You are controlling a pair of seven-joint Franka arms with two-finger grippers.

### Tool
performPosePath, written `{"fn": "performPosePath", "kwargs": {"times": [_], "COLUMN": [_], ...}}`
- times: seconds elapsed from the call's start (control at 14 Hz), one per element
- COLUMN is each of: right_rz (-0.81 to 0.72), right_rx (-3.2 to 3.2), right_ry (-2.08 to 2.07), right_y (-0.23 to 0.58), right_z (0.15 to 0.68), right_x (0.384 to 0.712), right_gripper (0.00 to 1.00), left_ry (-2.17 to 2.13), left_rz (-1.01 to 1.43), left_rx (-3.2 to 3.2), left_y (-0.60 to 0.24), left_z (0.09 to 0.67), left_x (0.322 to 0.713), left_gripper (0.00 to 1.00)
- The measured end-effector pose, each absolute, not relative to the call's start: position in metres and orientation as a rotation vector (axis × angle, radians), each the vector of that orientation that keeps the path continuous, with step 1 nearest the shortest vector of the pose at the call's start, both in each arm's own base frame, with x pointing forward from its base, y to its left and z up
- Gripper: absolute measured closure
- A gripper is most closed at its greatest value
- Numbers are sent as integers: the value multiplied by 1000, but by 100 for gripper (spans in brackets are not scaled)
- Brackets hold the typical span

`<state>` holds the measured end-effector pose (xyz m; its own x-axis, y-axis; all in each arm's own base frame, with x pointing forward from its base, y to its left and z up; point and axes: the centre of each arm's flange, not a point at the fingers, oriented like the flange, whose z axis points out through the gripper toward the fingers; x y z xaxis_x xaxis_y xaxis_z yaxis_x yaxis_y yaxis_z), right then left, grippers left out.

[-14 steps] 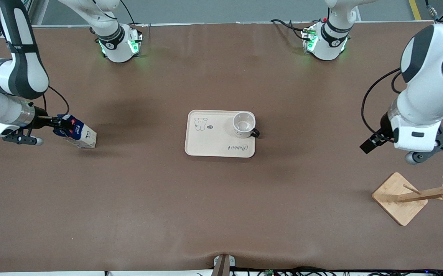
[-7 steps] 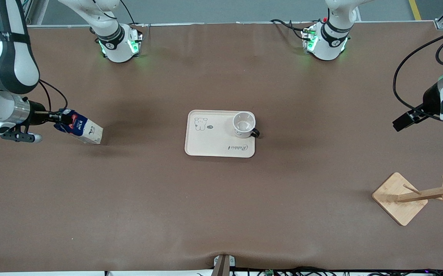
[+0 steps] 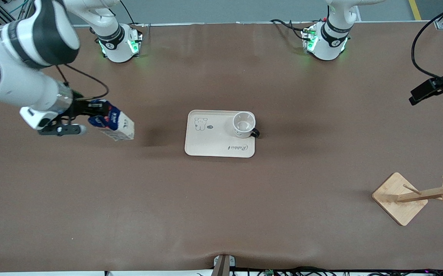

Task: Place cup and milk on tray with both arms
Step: 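Carry the milk carton with the right gripper onto the tray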

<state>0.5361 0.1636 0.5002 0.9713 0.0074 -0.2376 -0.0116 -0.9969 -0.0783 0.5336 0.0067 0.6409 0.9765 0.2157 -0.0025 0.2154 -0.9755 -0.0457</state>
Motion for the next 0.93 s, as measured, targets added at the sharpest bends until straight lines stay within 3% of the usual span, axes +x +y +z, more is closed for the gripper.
{"fn": "performPosePath", "kwargs": {"times": [0.36,0.93], "right_rz": [402,337], "right_rx": [-3110,-3093], "right_ry": [-7,3], "right_y": [339,402], "right_z": [489,392], "right_x": [487,507], "right_gripper": [52,52], "left_ry": [-280,-277], "left_rz": [-19,-12], "left_rx": [-3112,-3115], "left_y": [-10,-11], "left_z": [654,650], "left_x": [514,518], "left_gripper": [0,0]}}
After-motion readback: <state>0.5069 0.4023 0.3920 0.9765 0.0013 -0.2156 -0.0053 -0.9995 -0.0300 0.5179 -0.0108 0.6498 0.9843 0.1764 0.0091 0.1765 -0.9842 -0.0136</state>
